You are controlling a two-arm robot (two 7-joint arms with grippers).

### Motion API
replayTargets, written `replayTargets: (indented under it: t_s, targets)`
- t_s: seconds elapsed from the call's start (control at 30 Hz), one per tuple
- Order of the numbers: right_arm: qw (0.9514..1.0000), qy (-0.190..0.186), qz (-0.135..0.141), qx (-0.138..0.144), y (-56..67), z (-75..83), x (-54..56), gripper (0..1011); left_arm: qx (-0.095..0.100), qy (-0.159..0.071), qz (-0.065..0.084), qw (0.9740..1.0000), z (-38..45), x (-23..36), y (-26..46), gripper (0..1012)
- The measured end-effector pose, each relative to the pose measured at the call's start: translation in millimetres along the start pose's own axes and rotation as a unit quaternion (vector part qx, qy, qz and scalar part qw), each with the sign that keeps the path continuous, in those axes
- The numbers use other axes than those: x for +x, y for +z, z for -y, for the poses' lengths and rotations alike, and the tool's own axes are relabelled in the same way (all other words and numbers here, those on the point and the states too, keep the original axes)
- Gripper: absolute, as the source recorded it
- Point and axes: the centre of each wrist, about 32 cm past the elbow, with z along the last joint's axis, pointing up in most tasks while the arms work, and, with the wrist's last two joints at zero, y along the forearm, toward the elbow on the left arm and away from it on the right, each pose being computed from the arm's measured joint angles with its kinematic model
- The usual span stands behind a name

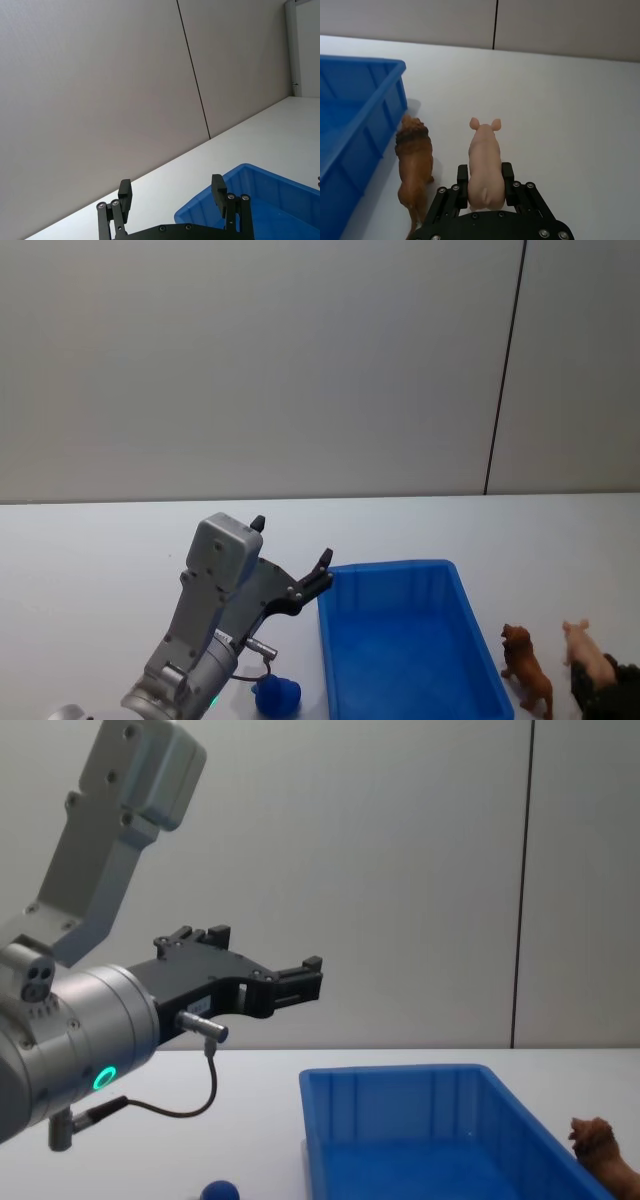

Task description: Pick up the two dolls from the table and place them into the box.

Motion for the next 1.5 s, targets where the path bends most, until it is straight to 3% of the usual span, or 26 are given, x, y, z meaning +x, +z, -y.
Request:
replayTargets:
  t_s: [0.33,0.7,1.03,1.2,1.3,1.5]
  targets:
    - [0.9984,0.01,0.017,0.052,22.6,4.9,-5.2,382,0.0,0.0,0.0,1.0,0.0,0.0,0.0,1003]
    - [0.993,0.069,0.021,0.094,47.0,-2.6,-18.1,382,0.0,0.0,0.0,1.0,0.0,0.0,0.0,1003]
    - [0.986,0.132,0.017,0.1,55.8,-17.9,-34.5,382,0.0,0.0,0.0,1.0,0.0,0.0,0.0,1003]
    - [0.9803,0.172,0.015,0.096,57.8,-29.1,-47.0,382,0.0,0.0,0.0,1.0,0.0,0.0,0.0,1003]
    - [0.9759,0.197,0.014,0.092,58.3,-36.7,-55.4,419,0.0,0.0,0.0,1.0,0.0,0.0,0.0,1003]
    - [0.972,0.218,0.014,0.087,57.9,-44.1,-64.5,624,0.0,0.0,0.0,1.0,0.0,0.0,0.0,1003]
